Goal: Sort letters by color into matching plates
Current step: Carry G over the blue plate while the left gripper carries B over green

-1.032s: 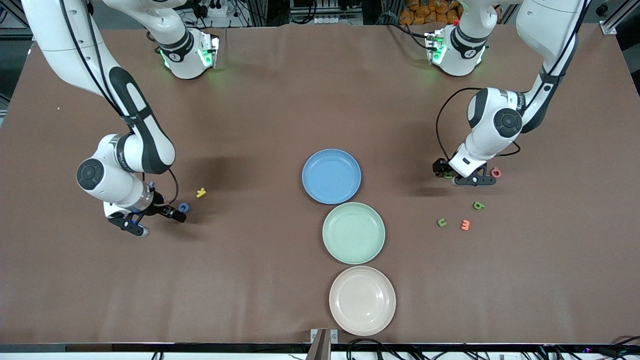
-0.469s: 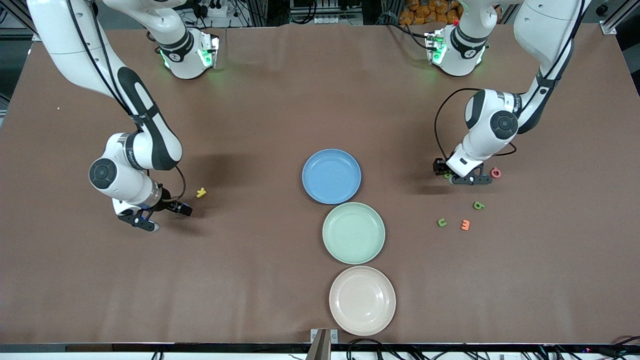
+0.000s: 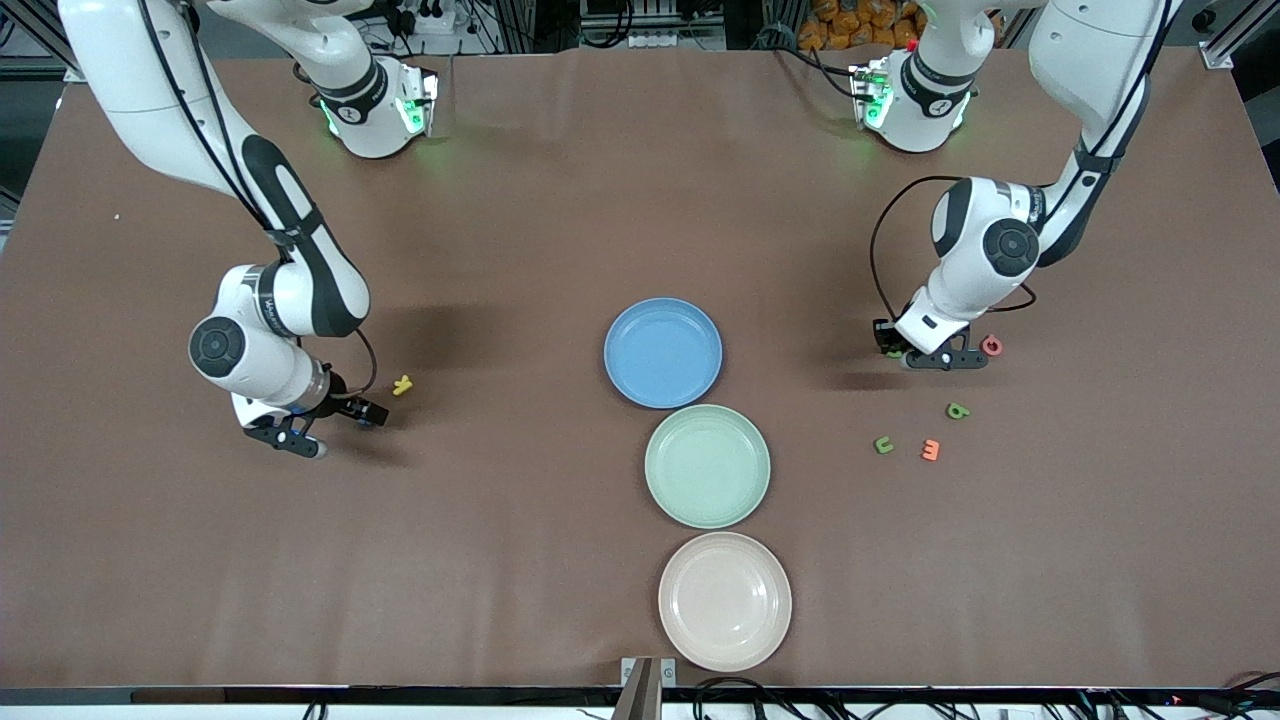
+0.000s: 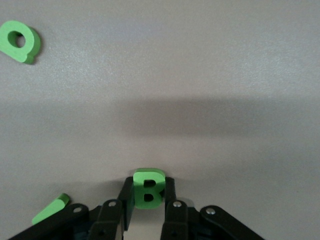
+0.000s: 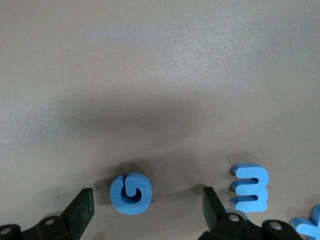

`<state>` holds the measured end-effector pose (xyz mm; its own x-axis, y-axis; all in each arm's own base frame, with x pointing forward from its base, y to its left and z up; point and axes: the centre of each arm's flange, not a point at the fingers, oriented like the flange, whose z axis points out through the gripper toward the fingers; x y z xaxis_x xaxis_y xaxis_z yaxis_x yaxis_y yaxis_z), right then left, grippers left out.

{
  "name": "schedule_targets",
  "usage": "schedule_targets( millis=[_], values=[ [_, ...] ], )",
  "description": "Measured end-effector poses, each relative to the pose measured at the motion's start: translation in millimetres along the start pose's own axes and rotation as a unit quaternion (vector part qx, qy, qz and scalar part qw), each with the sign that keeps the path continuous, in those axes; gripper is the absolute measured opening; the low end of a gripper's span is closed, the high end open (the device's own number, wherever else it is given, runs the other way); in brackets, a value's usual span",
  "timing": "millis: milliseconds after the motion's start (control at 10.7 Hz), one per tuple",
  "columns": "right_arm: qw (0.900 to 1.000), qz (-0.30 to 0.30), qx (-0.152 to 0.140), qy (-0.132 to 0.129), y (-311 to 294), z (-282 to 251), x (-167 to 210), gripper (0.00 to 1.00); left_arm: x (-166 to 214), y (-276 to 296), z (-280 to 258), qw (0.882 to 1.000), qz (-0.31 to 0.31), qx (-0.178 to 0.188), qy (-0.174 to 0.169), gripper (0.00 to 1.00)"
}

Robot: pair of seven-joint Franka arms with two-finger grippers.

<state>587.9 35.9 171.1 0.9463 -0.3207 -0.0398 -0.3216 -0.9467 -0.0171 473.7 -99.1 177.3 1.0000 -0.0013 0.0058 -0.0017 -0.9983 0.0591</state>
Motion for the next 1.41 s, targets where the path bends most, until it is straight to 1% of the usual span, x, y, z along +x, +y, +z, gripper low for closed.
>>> schedule_targets(
  millis=[94, 188, 281, 469, 563, 657, 751, 844, 938, 1032, 1220, 1314, 1407],
  values=[
    [1.000, -0.005, -0.004, 0.000, 0, 1, -1, 0.89, 2, 2, -2, 1.000, 0.001, -0.001, 0.006, 0.28],
    [1.000, -0.006, -0.005, 0.000, 0, 1, -1, 0.74, 7, 7, -5, 1.000, 0.006, -0.003, 0.013, 0.28],
    [1.000, -0.006, -0.005, 0.001, 0, 1, -1, 0.70, 13, 17, -12, 1.000, 0.014, -0.006, 0.022, 0.28],
    [1.000, -0.006, -0.004, 0.003, 0, -2, 0, 0.59, 32, 41, -30, 0.998, 0.032, -0.012, 0.044, 0.28],
    [1.000, 0.000, -0.004, 0.005, 1, -2, 1, 0.52, 46, 55, -44, 0.998, 0.040, -0.013, 0.048, 0.28],
    [1.000, 0.005, -0.004, 0.006, 1, -3, 1, 0.49, 63, 68, -62, 0.997, 0.048, -0.015, 0.052, 0.28],
    [1.000, 0.009, -0.004, 0.007, 1, -4, 2, 0.42, 80, 79, -81, 0.997, 0.052, -0.017, 0.059, 0.28],
    [1.000, 0.011, -0.003, 0.007, 1, -4, 2, 0.41, 97, 89, -99, 0.996, 0.054, -0.020, 0.069, 0.28],
    [1.000, 0.012, -0.003, 0.008, 2, -4, 2, 0.34, 111, 98, -108, 0.995, 0.057, -0.025, 0.078, 0.28],
    [1.000, 0.012, -0.003, 0.008, 2, -4, 2, 0.34, 124, 110, -107, 0.994, 0.062, -0.032, 0.084, 0.28],
    [1.000, 0.011, -0.002, 0.010, 0, -6, 4, 0.34, 144, 139, -89, 0.993, 0.063, -0.046, 0.085, 0.28],
    [1.000, 0.010, -0.003, 0.007, -3, -12, 7, 0.34, 152, 161, -78, 0.993, 0.058, -0.055, 0.084, 0.28],
    [1.000, 0.009, -0.007, -0.007, -6, -26, 12, 0.34, 155, 184, -70, 0.993, 0.059, -0.062, 0.085, 0.28]
  ],
)
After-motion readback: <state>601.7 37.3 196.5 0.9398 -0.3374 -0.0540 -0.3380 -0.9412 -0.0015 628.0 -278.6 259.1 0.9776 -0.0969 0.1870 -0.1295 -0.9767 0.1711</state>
